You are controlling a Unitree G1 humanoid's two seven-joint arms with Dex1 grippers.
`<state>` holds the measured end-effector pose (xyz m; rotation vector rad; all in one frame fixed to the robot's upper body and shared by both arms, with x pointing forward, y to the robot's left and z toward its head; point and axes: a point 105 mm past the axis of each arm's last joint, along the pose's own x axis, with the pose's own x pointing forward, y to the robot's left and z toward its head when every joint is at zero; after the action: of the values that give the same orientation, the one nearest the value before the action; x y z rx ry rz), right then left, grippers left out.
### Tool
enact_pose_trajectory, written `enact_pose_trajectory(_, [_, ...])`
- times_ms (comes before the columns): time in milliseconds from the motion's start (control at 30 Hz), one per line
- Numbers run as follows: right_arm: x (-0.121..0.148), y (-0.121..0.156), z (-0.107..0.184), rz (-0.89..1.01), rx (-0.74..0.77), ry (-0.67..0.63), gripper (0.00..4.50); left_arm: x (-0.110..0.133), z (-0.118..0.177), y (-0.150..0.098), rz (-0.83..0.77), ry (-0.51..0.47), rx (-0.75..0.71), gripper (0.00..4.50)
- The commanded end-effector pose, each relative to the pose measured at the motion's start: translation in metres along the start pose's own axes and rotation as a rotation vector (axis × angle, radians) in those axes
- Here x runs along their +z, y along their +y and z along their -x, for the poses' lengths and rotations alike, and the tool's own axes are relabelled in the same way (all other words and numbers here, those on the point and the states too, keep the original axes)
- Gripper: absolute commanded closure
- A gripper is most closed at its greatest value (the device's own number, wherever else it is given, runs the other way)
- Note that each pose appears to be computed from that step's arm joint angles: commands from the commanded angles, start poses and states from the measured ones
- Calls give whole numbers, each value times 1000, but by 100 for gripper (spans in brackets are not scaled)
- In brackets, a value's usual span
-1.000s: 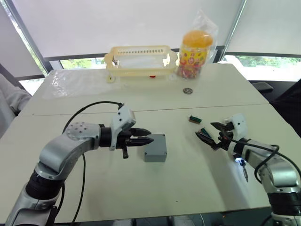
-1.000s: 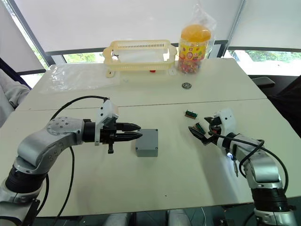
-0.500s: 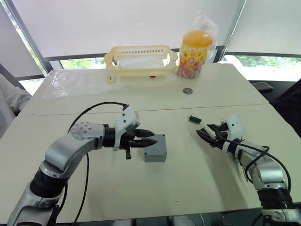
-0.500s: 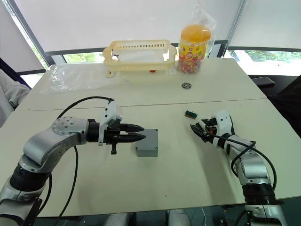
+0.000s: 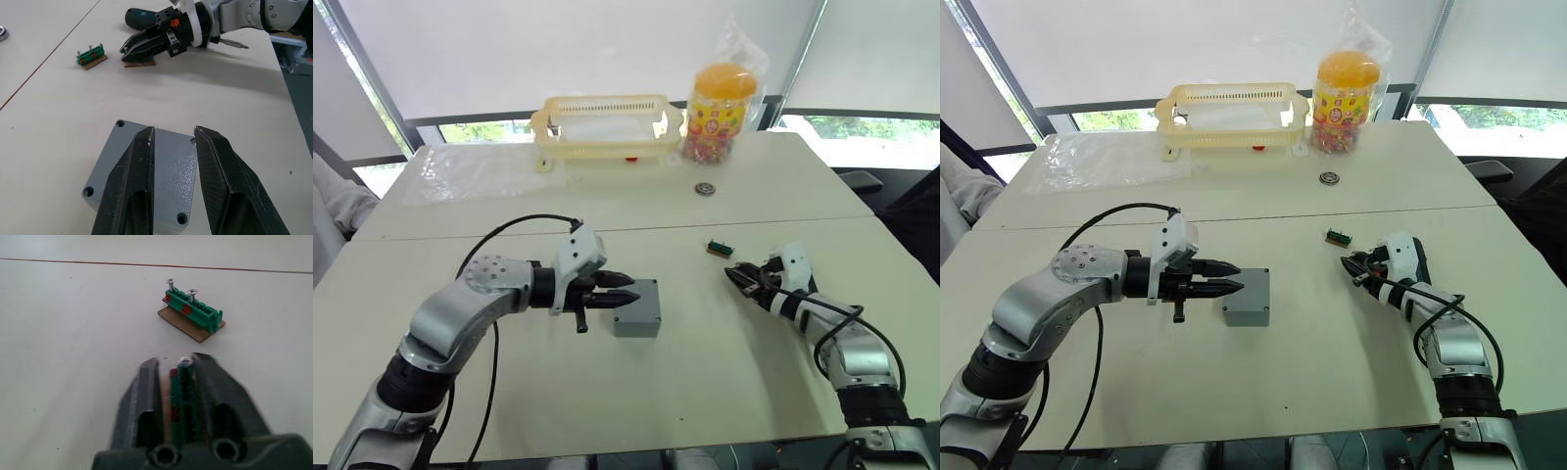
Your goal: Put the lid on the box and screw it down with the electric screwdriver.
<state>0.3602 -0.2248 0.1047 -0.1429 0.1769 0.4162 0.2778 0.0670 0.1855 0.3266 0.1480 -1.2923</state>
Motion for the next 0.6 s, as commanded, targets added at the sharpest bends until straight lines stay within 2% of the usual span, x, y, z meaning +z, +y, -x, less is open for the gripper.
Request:
enact_pose_trajectory(33, [15,-2,-1,24,-10,-54,446,4,3,0,-33,-11,16,325])
enact_pose_trajectory(333, [15,-4,0,27,-20,-51,446,4,2,2,-33,-10,23,325])
enact_pose_trajectory(500, [23,-5,1,-85,-13,-96,446,2,1,2,-36,-4,23,325])
enact_pose_trajectory(600, [17,-1,2,-69,16,-57,446,2,0,2,-36,-6,22,325])
